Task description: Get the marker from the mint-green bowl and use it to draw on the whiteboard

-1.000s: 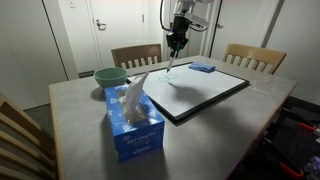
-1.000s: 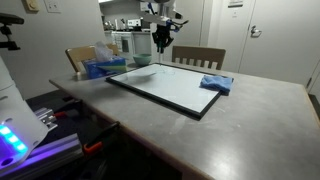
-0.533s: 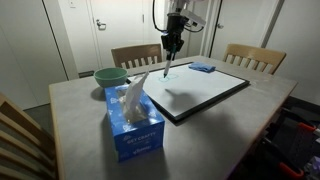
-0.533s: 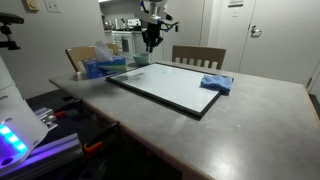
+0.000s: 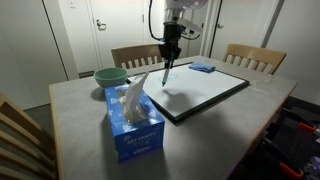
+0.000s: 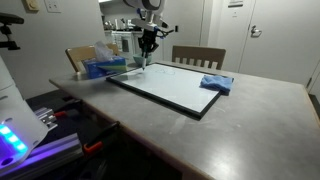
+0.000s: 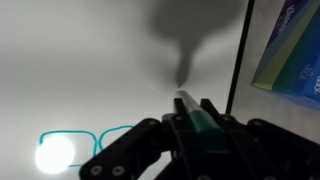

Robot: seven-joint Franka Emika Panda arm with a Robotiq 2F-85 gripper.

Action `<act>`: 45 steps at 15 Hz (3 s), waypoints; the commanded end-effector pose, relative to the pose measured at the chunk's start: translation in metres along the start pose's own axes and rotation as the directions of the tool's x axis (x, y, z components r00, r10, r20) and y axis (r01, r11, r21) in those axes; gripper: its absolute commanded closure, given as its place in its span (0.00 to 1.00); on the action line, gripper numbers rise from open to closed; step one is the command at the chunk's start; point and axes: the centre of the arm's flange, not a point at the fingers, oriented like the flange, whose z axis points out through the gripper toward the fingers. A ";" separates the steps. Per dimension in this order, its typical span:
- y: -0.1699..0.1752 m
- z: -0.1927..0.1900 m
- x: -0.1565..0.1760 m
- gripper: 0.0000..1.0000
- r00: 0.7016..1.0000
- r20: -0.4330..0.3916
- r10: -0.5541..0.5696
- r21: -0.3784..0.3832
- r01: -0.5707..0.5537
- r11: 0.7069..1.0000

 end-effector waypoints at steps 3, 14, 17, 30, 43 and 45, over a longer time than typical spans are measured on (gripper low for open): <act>0.010 0.004 0.005 0.95 1.000 -0.012 -0.014 0.012 0.014 1.000; 0.023 0.002 0.009 0.95 0.996 -0.082 -0.038 -0.016 0.037 0.999; 0.025 0.002 0.009 0.95 0.996 -0.083 -0.037 -0.015 0.036 0.999; 0.031 0.007 0.000 0.95 1.000 0.012 -0.016 -0.001 0.016 1.000; 0.042 0.014 -0.016 0.95 0.998 0.065 -0.014 0.013 0.013 1.000; 0.045 0.014 -0.017 0.95 0.997 0.075 -0.017 0.015 0.016 1.000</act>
